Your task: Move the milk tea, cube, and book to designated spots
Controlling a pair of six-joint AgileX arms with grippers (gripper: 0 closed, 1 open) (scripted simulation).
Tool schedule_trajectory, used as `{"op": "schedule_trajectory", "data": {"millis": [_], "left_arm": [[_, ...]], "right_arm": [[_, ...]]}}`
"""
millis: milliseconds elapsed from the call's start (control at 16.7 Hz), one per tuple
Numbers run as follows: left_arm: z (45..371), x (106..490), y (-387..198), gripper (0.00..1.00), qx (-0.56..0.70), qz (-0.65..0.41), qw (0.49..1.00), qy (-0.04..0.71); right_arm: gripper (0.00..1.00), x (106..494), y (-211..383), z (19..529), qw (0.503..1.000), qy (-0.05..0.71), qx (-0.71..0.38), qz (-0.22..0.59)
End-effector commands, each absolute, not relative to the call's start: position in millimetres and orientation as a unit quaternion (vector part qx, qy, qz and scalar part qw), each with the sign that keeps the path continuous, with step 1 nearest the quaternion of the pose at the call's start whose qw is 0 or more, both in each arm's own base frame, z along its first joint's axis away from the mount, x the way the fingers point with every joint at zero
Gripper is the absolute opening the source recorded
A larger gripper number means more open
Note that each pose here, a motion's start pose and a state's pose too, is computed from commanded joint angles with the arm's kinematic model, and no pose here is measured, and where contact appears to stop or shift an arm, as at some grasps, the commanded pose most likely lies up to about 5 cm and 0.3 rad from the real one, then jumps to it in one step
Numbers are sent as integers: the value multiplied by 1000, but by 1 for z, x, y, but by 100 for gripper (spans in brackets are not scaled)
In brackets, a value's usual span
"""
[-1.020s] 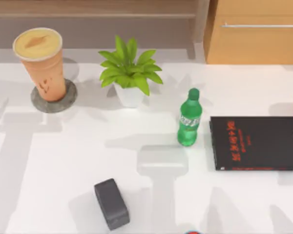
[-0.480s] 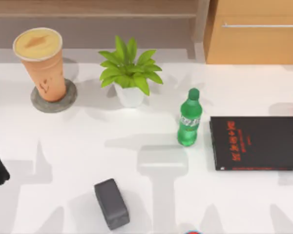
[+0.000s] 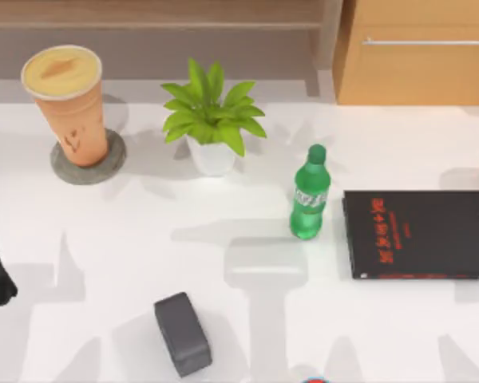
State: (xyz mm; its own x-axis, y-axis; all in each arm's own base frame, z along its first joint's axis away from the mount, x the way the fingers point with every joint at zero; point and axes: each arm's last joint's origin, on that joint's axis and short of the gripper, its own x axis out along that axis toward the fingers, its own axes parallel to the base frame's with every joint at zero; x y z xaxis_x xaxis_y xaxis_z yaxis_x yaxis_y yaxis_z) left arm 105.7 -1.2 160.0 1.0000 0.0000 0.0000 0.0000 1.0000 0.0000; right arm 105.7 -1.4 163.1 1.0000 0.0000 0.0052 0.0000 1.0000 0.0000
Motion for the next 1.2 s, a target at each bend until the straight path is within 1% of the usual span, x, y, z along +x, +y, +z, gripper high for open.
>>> {"op": "schedule_trajectory", "data": {"millis": [120,300,420,540,720,840,1020,1200], "left_arm": [[160,106,-1,100,0,0,1000,0],[160,106,-1,100,0,0,1000,0],[160,106,-1,100,0,0,1000,0],[160,106,-1,100,0,0,1000,0],[160,106,-1,100,0,0,1000,0],[160,106,-1,100,0,0,1000,0],[160,106,-1,100,0,0,1000,0],[160,106,-1,100,0,0,1000,0]], "right_arm": [[100,106,-3,179,1000,-14,-1,0],[100,113,-6,219,999,-35,-5,-3],[100,126,-11,251,999,-41,-9,-5],[100,151,-18,281,999,-40,-13,-7],[100,206,-39,316,999,-30,-18,-9],[100,252,-59,326,1000,-21,-20,-9],[100,322,-98,319,1000,-6,-18,-8],[100,379,-139,294,1000,4,-15,-7]]}}
